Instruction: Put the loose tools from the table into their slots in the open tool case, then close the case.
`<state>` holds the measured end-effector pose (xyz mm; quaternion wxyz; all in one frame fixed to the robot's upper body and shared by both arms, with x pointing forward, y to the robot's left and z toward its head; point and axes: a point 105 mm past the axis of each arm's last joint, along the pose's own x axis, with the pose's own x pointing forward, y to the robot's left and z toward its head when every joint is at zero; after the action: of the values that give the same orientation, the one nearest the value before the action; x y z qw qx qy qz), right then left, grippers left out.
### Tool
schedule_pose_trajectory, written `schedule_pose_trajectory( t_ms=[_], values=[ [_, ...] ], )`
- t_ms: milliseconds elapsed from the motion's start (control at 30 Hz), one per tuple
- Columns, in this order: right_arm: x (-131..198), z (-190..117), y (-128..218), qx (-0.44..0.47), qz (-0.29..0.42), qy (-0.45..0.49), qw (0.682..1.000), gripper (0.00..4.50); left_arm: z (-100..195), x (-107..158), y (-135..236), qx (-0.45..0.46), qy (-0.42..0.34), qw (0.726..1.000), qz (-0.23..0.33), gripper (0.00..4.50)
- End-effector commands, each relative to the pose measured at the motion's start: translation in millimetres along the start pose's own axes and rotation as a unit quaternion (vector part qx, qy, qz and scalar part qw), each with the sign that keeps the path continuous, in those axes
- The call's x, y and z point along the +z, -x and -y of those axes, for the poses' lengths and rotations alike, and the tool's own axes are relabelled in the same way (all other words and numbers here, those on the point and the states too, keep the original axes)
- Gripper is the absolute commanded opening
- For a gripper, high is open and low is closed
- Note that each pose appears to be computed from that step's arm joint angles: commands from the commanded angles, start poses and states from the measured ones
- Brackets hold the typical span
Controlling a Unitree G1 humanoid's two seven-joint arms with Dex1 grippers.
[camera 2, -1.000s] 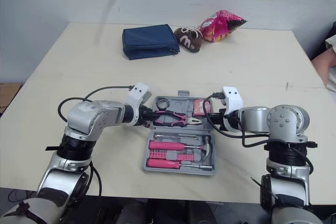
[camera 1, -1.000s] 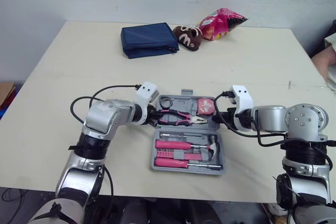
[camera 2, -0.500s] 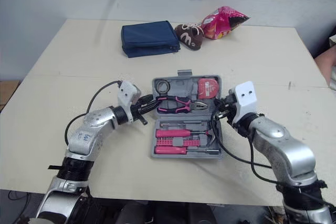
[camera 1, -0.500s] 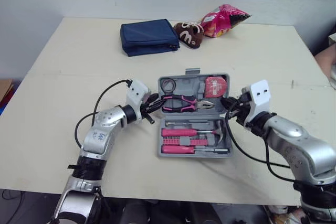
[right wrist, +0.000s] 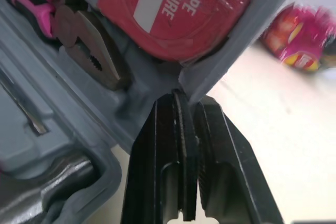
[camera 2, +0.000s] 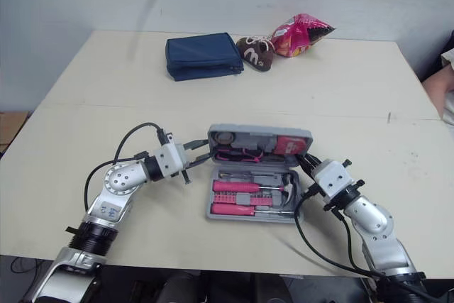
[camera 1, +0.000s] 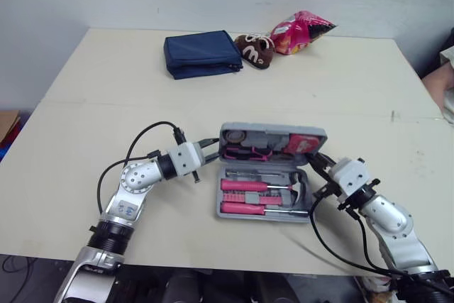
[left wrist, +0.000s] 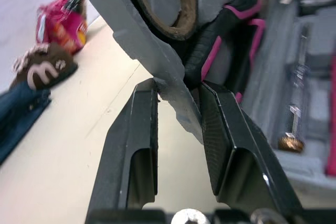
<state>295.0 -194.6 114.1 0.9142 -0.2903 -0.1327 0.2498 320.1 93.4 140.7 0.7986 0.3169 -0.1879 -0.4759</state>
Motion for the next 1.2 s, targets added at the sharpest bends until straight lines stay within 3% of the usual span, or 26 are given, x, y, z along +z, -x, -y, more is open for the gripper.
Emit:
schedule_pose_trajectory(
  t_ms=[33,167,267,300,400,500,633,733,900,1067,1200],
  values=[
    [-14.2,-8.6,10.8,0.021,-0.018,0.041,0.999,0.0,11.4,9.4,4.7,-0.04,-0.055,0.997,0.024,0.63],
    [-5.4,-11.9,22.2,0.039,0.008,0.116,0.992,1.78,11.8,12.4,16.5,-0.053,-0.122,0.991,0.029,2.42],
    [-8.2,-2.0,44.6,0.043,-0.018,0.168,0.985,3.3,9.6,4.9,36.0,-0.07,-0.147,0.987,0.009,3.74],
    [-7.3,3.1,51.9,0.037,-0.022,0.186,0.982,3.76,6.8,1.2,43.5,-0.07,-0.142,0.987,-0.003,3.76],
    [-16.2,12.6,80.5,0.043,-0.066,0.194,0.978,3.76,-4.5,-21.0,76.6,-0.07,-0.113,0.988,-0.074,3.76],
    [-27.9,16.9,113.5,0.063,-0.121,0.175,0.975,3.76,-13.5,-47.5,116.3,-0.061,-0.019,0.986,-0.151,3.76],
    [-26.8,13.5,128.6,0.075,-0.152,0.06,0.984,3.76,-31.9,-44.1,110.9,-0.023,0.053,0.99,-0.13,3.76],
    [-2.4,-5.8,123.0,0.101,-0.133,-0.107,0.98,2.92,-37.2,-29.3,76.2,-0.035,0.103,0.991,-0.072,3.76],
    [25.6,-49.1,113.7,0.22,-0.14,-0.201,0.944,0.22,-37.5,-18.8,30.4,-0.075,0.14,0.986,-0.044,3.76],
    [28.9,-71.7,99.5,0.266,-0.153,-0.211,0.928,0.06,-22.3,-26.4,-19.6,-0.15,0.182,0.969,-0.072,3.76],
    [14.7,-79.6,96.4,0.289,-0.183,-0.194,0.919,0.06,-15.6,-28.1,-47.8,-0.194,0.15,0.966,-0.084,3.76]
  ],
)
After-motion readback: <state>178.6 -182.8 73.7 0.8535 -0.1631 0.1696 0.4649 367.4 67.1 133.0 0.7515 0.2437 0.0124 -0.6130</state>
